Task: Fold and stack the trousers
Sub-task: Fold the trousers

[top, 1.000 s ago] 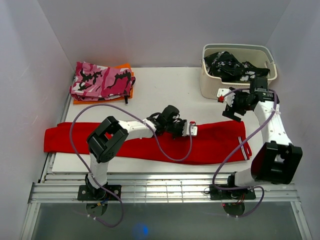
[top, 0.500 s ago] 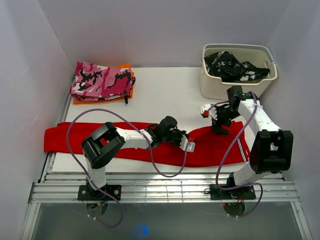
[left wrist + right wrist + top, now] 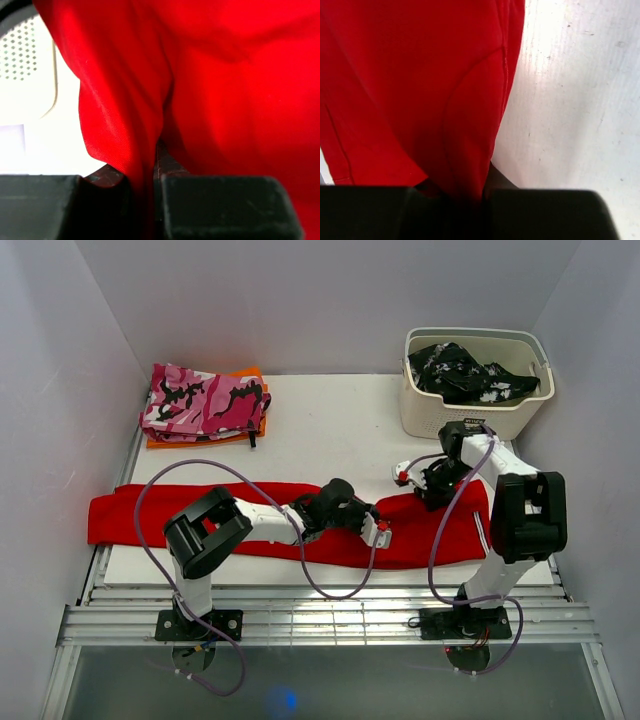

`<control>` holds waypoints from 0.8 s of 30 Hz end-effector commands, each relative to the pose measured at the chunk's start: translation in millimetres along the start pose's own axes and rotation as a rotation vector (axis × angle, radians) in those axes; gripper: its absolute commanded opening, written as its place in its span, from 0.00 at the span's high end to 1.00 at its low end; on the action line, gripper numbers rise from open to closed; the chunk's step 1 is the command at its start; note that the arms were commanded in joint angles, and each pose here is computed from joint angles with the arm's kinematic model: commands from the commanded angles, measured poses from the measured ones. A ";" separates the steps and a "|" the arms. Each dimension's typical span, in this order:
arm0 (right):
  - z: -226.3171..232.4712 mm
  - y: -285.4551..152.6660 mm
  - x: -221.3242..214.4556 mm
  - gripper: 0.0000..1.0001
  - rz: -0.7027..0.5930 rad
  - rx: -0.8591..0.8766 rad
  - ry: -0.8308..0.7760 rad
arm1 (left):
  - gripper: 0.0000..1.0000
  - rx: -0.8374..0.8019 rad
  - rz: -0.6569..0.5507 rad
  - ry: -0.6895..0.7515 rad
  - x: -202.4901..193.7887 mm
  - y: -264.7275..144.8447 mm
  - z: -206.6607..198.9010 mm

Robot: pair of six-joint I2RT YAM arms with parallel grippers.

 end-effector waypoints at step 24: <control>41.0 -17.0 11.5 0.92 0.023 -0.825 -0.346 | 0.10 -0.161 -0.235 -1.332 55.1 -154.6 95.3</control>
Point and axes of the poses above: each gripper's point midway between its finger pads, its own y axis out along the fingers, its own z axis along the line the jaws close on, x = y × z, the point moved 2 cm from there along -y, back along the fingers, and after that the axes turned 8 degrees about y, right-handed, at the moved point
